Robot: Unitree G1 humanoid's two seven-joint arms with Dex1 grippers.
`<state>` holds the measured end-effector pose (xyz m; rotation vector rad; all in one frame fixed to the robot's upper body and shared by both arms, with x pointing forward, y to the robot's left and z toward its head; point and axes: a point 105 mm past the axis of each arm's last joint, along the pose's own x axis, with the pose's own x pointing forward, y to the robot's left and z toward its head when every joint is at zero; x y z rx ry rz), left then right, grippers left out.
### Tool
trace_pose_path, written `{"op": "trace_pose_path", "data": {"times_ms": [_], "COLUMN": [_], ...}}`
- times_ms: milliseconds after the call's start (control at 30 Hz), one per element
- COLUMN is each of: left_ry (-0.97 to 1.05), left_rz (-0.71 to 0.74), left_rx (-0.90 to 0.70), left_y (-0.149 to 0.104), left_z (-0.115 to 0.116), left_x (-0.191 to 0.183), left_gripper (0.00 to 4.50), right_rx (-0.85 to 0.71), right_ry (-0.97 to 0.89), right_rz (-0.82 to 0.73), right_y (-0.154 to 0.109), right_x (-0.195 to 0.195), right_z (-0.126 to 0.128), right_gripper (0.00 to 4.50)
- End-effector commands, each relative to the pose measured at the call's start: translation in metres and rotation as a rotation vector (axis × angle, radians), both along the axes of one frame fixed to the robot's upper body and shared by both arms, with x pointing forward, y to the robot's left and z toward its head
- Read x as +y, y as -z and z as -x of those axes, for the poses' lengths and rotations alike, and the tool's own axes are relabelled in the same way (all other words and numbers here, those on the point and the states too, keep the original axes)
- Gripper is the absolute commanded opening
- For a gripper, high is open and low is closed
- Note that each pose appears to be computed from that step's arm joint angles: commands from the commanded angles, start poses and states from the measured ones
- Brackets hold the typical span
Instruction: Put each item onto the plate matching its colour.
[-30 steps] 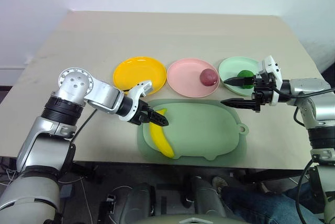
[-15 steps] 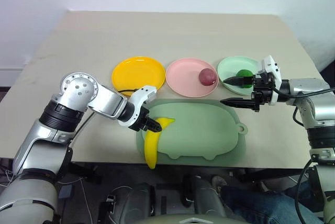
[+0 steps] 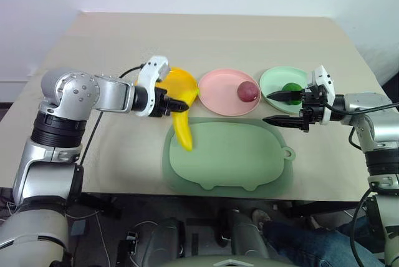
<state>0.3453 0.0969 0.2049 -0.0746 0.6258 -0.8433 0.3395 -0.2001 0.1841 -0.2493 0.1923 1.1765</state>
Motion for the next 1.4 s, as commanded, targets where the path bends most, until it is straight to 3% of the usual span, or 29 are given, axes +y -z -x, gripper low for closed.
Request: {"op": "trace_pose_path", "data": {"times_ms": [33, 200, 467, 600, 833, 1200, 1400], "left_ry": [-0.016, -0.117, -0.353, -0.367, -0.501, -0.564, -0.515], "left_rz": [0.006, -0.098, 0.075, 0.034, 0.193, 0.154, 0.066], "left_rx": [-0.122, -0.125, -0.141, -0.311, -0.159, -0.103, -0.188], "left_y": [-0.015, 0.001, -0.005, -0.016, -0.007, 0.025, 0.026], "left_z": [-0.005, -0.019, -0.053, -0.065, -0.08, -0.088, -0.091], "left_x": [0.002, 0.023, 0.072, 0.081, 0.091, 0.1, 0.094], "left_gripper": [1.58, 1.58, 1.58, 1.58, 1.58, 1.58, 3.55], "right_rx": [-0.052, -0.054, -0.05, -0.052, -0.052, -0.059, -0.061], "right_ry": [-0.008, -0.006, 0.002, 0.003, -0.001, 0.006, 0.01], "right_rz": [0.0, -0.004, -0.002, 0.001, 0.001, 0.0, 0.0], "right_y": [-0.012, -0.014, -0.013, -0.013, -0.012, -0.014, -0.014], "right_x": [0.002, 0.002, 0.0, 0.001, 0.002, 0.001, 0.001], "right_z": [-0.003, -0.004, -0.004, -0.005, -0.005, -0.005, -0.005], "right_gripper": [4.5, 4.5, 4.5, 4.5, 4.5, 4.5, 4.5]}}
